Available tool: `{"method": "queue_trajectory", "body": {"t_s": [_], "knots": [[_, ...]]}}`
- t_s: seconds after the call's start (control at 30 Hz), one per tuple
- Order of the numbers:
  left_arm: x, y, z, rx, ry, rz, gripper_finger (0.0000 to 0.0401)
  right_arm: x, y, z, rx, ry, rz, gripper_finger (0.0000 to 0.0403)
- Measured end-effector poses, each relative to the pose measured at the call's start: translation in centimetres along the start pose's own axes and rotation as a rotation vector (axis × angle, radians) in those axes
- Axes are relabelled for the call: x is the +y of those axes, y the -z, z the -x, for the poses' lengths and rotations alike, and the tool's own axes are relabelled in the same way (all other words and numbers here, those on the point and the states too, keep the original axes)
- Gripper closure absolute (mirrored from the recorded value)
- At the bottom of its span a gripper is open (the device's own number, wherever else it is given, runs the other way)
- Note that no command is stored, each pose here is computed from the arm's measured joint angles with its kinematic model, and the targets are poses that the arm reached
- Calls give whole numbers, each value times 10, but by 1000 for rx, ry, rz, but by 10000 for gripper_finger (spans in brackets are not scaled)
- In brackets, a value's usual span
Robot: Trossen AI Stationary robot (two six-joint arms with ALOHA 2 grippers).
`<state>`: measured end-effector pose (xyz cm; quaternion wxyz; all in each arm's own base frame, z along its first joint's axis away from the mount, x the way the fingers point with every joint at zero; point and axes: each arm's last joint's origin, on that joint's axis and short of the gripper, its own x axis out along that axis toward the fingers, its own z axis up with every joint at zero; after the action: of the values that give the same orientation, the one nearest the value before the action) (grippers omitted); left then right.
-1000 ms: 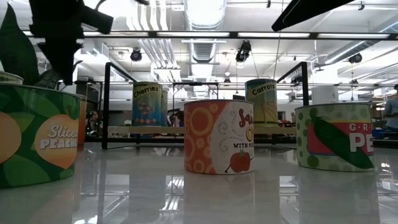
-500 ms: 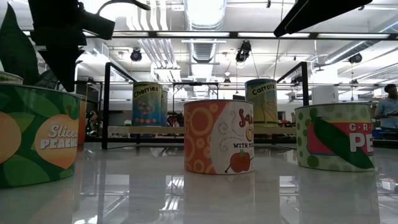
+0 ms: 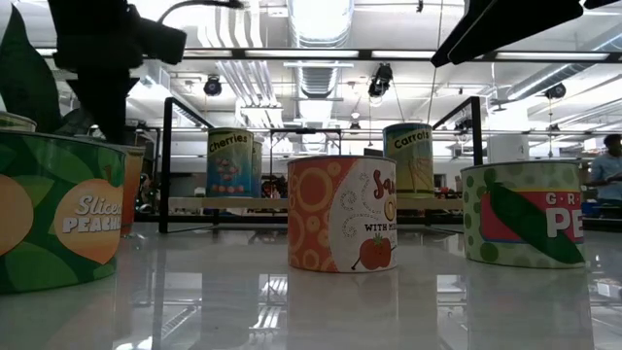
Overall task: Pick and place cans onto a shelf
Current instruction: Put the large canned pineapple on the shelf
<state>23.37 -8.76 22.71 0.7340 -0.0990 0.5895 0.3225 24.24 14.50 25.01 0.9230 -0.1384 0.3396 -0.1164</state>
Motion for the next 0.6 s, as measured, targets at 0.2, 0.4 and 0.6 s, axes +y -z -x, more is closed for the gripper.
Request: {"method": "queue_trajectory", "body": {"t_s": [0.2, 0.4, 0.6], "knots": [[-3, -10, 18, -35, 46, -17, 363, 0, 0, 0, -2, 7, 5, 76], [3, -7, 18, -4, -9, -48, 363, -1, 0, 0, -6, 17, 7, 76], [12, 2, 3, 57, -106, -43, 363, -1, 0, 0, -6, 17, 7, 76]]}}
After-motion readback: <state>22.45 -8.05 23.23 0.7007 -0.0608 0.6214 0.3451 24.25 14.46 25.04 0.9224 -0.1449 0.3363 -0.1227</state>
